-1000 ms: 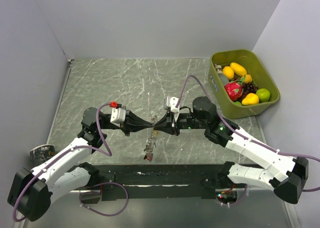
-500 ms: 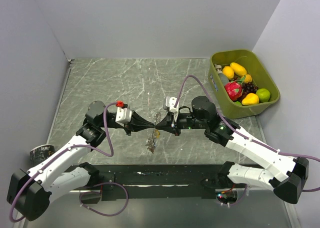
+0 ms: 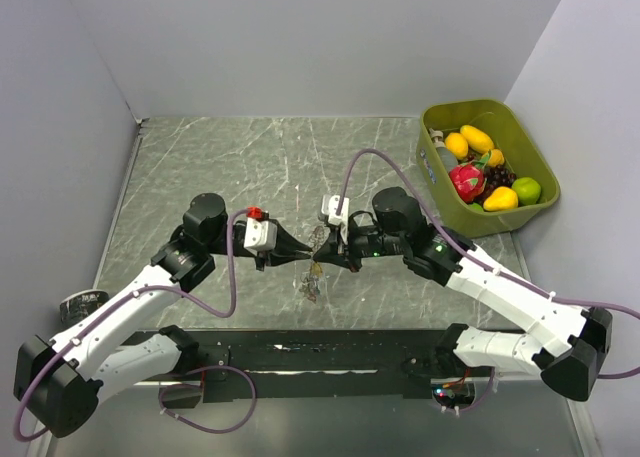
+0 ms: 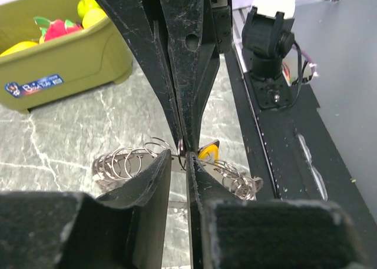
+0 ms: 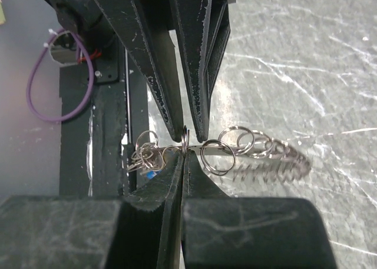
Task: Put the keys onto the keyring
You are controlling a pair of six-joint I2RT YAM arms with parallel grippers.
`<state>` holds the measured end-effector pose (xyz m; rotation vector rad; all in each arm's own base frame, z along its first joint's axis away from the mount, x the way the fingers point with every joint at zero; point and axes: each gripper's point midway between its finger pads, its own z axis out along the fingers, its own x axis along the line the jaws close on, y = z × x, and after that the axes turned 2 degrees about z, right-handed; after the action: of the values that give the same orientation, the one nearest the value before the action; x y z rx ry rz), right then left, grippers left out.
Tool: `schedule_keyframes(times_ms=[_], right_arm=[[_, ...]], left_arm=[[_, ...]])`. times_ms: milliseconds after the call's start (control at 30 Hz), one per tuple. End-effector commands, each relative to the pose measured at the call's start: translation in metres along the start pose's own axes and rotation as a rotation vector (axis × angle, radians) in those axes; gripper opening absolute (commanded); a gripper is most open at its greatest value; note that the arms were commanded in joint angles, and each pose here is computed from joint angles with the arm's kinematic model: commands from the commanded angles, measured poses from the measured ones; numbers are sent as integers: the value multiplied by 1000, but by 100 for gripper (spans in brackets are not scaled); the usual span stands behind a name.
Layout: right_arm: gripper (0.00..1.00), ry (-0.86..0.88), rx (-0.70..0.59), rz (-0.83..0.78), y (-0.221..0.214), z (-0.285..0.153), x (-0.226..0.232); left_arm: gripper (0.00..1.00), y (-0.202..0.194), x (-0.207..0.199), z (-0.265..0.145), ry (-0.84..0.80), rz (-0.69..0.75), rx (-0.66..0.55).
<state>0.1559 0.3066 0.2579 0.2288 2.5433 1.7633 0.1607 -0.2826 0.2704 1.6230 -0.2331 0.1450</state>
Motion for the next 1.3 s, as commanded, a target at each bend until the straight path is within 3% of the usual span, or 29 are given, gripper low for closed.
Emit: schedule_keyframes(times_ms=[0,433,467,500,767,900,1000,1133,1267], right_arm=[[0,-3,-62,-62,32,-8,0],[0,13,-59,-58,31,-4,1],[0,12,-59,-58,30,-4,0],[0,10,-61,-57,30,-4,0],[0,-73,-168,-59,39,-16,-4],[19,-159,-255,-69,49,-29,-11],[23,-194,-280,-66,49,-37,-12],[41,-227,-317,-64,53,-46,-13],[50,-213,-325,-64,52,-49,-8]], left_arm=[[23,7,8,0,26,62,13],[16,1,5,8,-11,54,35],[12,1,4,8,-14,53,35],[2,2,3,9,-20,56,32],[1,10,-2,10,-37,45,-19],[1,17,1,8,-4,46,-41],[1,23,2,7,22,58,-73],[1,32,6,2,66,83,-111],[1,44,10,-7,118,120,-167]])
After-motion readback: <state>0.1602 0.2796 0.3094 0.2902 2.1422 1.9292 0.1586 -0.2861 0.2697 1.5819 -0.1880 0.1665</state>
